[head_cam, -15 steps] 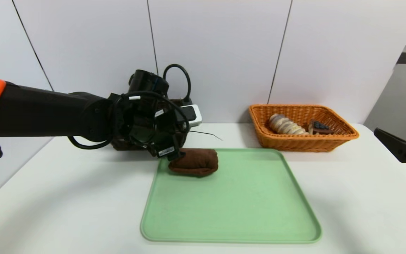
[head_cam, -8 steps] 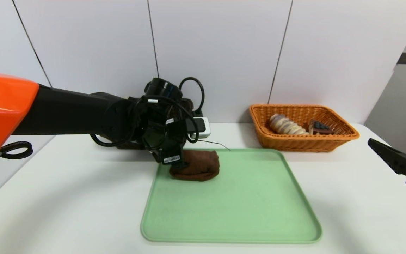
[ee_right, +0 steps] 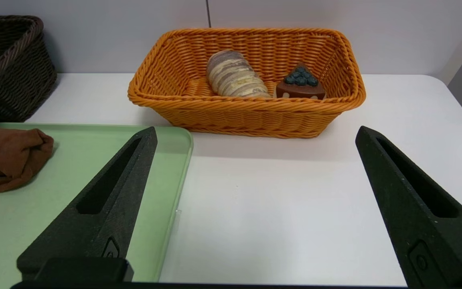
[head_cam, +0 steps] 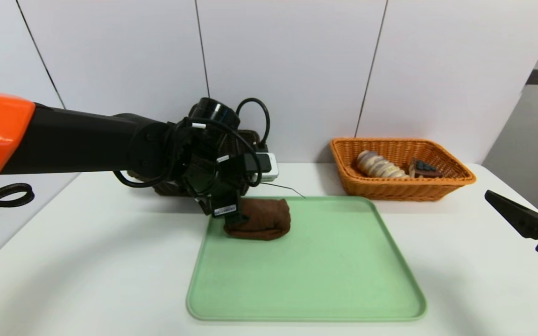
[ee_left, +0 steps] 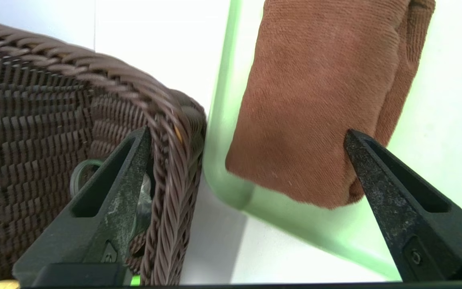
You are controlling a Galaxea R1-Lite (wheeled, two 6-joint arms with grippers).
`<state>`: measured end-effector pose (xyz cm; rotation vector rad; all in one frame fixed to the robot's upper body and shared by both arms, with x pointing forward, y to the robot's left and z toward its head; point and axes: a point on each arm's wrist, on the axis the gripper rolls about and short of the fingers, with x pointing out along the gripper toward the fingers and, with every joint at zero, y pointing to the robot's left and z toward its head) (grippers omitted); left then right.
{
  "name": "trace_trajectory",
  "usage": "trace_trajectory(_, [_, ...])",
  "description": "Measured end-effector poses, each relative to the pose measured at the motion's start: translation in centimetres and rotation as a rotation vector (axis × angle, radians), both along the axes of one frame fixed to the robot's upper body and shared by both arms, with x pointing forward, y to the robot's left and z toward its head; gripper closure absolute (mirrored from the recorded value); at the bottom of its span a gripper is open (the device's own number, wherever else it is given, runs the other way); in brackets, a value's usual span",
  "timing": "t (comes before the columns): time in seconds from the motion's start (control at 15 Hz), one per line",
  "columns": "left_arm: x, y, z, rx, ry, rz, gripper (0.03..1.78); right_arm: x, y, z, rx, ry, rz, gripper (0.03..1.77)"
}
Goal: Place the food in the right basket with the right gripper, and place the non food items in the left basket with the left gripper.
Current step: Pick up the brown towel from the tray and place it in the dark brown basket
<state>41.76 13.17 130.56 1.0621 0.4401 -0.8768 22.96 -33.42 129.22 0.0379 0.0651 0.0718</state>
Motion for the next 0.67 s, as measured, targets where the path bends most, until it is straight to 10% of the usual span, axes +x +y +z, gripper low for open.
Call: trace_trajectory(0.67, [2.0,4.5,4.5,-0.108,-0.157,0.138,0.12,-0.9,0.6,0.0,-0.006,-0.02,0.051,0.09])
